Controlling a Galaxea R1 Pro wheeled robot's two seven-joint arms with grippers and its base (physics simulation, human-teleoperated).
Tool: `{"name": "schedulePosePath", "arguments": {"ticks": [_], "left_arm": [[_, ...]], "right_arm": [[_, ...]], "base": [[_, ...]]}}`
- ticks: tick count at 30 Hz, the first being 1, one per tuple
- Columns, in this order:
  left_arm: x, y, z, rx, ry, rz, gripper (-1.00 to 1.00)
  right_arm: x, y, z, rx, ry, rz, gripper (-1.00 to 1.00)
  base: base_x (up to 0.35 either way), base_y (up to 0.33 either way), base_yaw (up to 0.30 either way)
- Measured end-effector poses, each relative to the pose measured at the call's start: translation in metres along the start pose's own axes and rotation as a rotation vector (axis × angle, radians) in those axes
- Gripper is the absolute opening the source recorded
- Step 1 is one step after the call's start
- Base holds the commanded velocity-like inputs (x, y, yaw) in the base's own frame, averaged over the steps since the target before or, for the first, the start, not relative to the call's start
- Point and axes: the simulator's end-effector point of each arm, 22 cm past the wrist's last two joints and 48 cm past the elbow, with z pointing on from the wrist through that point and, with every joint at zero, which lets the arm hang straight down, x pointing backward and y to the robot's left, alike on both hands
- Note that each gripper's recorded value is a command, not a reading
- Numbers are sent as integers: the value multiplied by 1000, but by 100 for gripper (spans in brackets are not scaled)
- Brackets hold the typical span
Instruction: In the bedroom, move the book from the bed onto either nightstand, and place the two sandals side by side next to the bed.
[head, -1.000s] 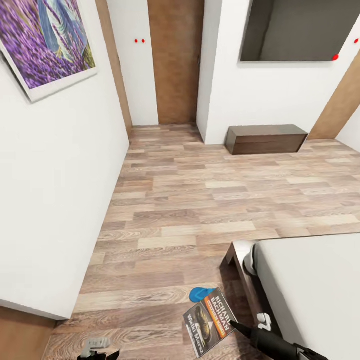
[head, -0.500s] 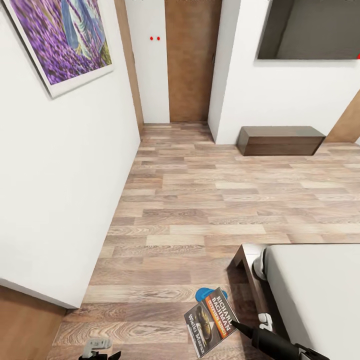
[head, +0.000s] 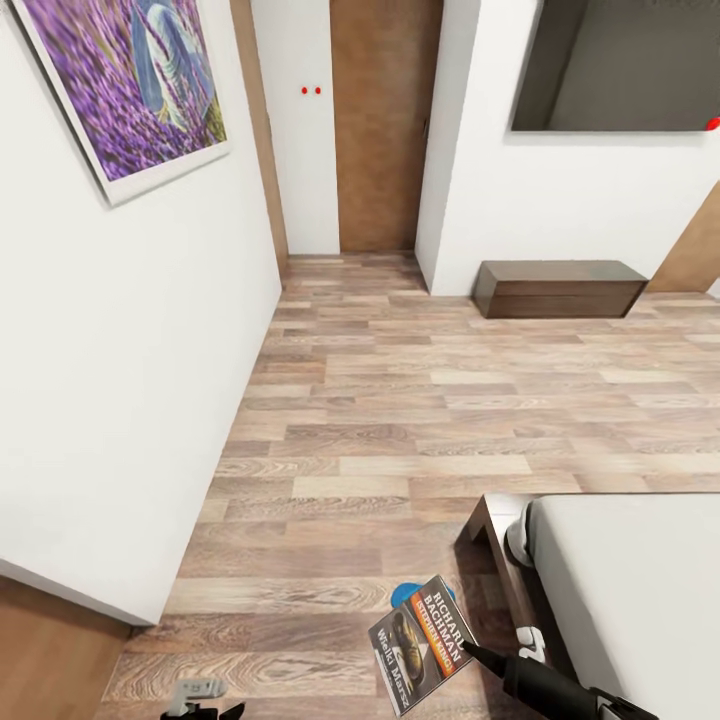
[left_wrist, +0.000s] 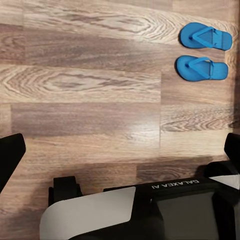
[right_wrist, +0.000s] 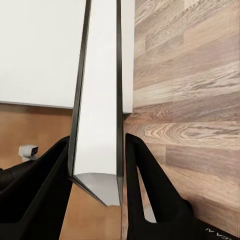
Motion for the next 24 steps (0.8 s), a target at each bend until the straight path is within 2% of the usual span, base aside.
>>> {"name": "schedulePosePath", "arguments": {"ticks": [2,6,9,16,24], "left_arm": [[-1,-1,2,-14,-4,-1,100],[-4,13,1,-90,-10,1,100],[-5,12,2,-105,-11,4,100],[-7,9,2,-107,-17,6,100],[1,-27,10,-59,-14,-7,100]], "right_arm": [[-1,1,0,0,-2,-3,-100],[-3,2,0,-2,-6,-8,-100],[-5,4,-1,-3,-8,-12,-100],[-9,7,-2,-7,-14,-20,-100],[-13,10,-2,-12,-21,-30,-100]], "base": [[0,0,0],[0,0,0],[0,0,0],[0,0,0],[0,0,0]]}}
